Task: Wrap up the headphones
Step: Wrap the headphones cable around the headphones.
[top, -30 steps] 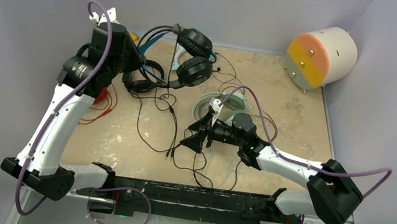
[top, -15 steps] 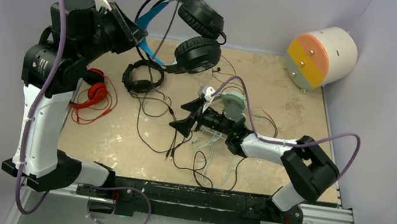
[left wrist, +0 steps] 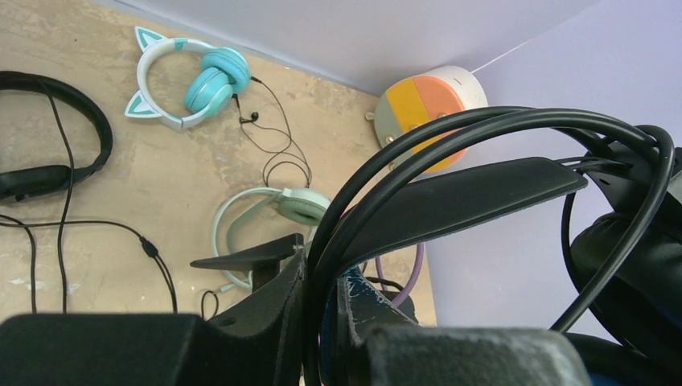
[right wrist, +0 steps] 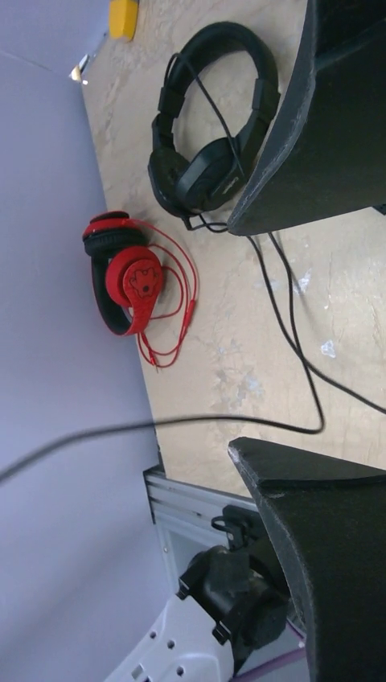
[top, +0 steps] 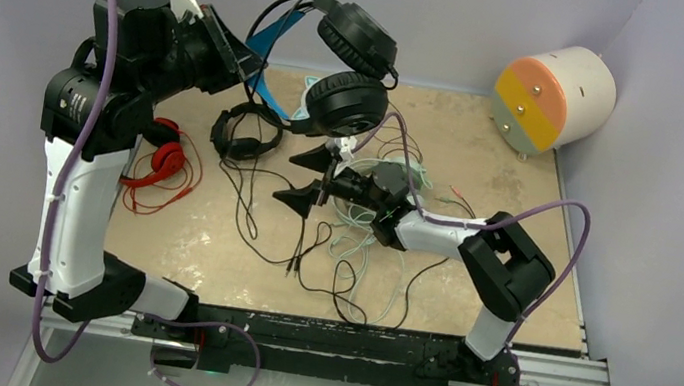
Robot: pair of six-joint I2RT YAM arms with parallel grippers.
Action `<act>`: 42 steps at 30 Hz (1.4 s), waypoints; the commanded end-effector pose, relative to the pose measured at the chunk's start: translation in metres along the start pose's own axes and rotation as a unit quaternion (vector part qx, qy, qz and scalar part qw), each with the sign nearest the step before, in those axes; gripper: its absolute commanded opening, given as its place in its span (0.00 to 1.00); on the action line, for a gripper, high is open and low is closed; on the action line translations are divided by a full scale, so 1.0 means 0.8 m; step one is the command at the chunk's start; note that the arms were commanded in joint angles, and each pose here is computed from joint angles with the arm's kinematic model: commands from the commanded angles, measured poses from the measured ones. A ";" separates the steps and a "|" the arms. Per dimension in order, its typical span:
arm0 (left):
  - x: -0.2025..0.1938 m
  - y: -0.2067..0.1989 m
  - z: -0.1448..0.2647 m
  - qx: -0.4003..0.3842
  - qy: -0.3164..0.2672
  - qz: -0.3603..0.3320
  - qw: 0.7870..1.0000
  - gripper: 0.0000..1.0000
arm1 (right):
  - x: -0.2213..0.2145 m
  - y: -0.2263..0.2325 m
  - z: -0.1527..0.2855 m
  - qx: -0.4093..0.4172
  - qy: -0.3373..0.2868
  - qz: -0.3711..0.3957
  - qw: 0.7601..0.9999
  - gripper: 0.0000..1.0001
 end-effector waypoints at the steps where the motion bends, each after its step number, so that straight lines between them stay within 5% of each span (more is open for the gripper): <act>1: 0.018 -0.022 0.016 -0.053 -0.035 0.025 0.998 0.00 | 0.007 0.016 0.004 0.041 -0.022 0.007 0.999 0.98; 13: 0.012 -0.016 0.004 -0.044 -0.029 0.023 0.998 0.00 | -0.028 0.035 -0.015 0.047 0.018 -0.011 0.999 0.96; 23: 0.010 -0.013 0.006 -0.039 -0.032 0.025 0.998 0.00 | -0.057 0.009 -0.064 -0.026 0.036 -0.037 0.998 0.91; 27: 0.010 -0.010 0.006 -0.032 -0.044 0.024 0.998 0.00 | -0.057 0.010 -0.076 -0.012 0.036 -0.068 0.997 0.61; 33: 0.004 0.010 -0.020 0.026 -0.059 0.016 0.998 0.00 | -0.035 0.038 -0.035 -0.020 0.005 -0.072 0.997 0.00; 42: 0.037 0.034 -0.044 0.151 -0.180 -0.017 0.972 0.00 | -0.083 0.067 0.049 -0.047 0.055 -0.123 0.990 0.00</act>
Point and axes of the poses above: each gripper's point midway between its finger pads, its own z axis back along the fingers, its own y axis along the line the jaws close on, x = y × z, the point moved 10 cm from there along z, back along the fingers, and after that the axes turned 6 degrees about -z, right-handed, at the moved point
